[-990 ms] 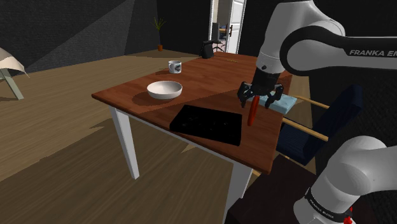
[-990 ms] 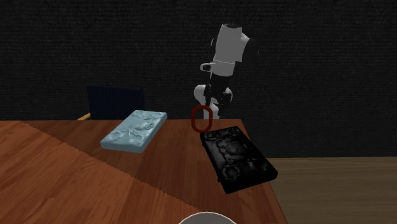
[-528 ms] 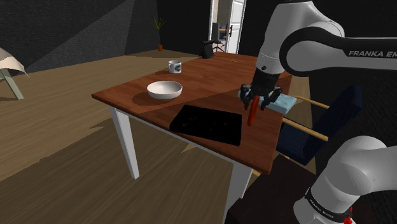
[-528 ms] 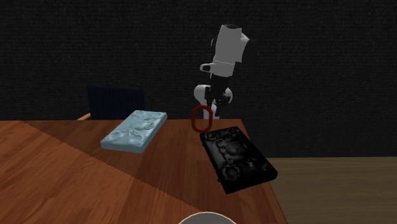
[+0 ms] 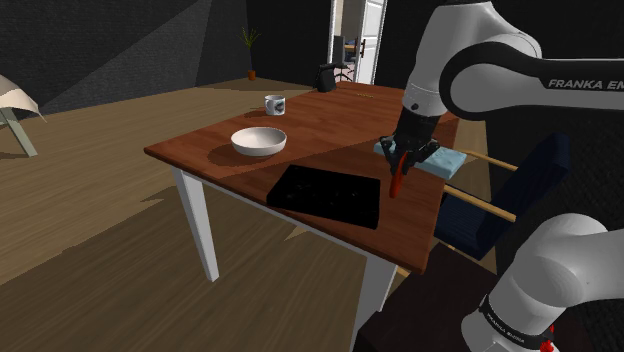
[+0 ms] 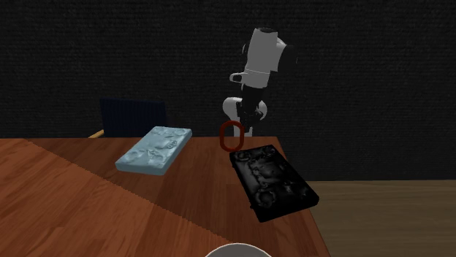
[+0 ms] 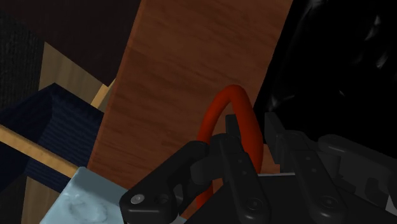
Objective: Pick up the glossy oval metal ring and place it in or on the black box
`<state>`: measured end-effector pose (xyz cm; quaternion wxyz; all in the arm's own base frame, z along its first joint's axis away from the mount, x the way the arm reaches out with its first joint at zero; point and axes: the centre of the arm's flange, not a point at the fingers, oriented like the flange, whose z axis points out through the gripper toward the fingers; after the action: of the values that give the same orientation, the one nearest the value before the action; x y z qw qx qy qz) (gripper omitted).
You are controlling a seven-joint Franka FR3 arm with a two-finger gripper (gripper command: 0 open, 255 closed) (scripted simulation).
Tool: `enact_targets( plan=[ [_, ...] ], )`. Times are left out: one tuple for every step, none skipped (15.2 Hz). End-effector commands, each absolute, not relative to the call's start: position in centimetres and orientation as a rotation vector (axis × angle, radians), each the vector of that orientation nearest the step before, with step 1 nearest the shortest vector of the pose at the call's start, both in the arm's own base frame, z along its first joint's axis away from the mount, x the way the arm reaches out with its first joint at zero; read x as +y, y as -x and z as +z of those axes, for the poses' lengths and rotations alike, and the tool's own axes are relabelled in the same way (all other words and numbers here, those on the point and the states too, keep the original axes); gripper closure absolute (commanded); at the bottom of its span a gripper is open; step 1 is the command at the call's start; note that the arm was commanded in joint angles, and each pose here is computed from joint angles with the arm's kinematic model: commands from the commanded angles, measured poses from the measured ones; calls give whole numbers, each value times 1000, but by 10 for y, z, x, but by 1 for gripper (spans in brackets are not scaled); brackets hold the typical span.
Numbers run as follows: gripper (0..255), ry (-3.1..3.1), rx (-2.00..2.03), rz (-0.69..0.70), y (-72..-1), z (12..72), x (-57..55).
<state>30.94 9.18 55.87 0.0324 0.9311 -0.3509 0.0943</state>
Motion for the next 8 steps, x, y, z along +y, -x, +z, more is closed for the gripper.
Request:
enact_targets(
  plan=[
    [255, -2866, -1080, 289, -309, 558, 92],
    [255, -2866, -1080, 289, -309, 564, 92],
    [255, -2866, -1080, 289, -309, 569, 92],
    [255, -2866, -1080, 289, -309, 574, 92],
    [255, -2866, -1080, 289, -309, 579, 92],
    [255, -2866, -1080, 289, -309, 585, 92],
    [255, -2866, -1080, 289, -309, 590, 92],
    [255, -2866, -1080, 289, -309, 595, 92]
  ],
)
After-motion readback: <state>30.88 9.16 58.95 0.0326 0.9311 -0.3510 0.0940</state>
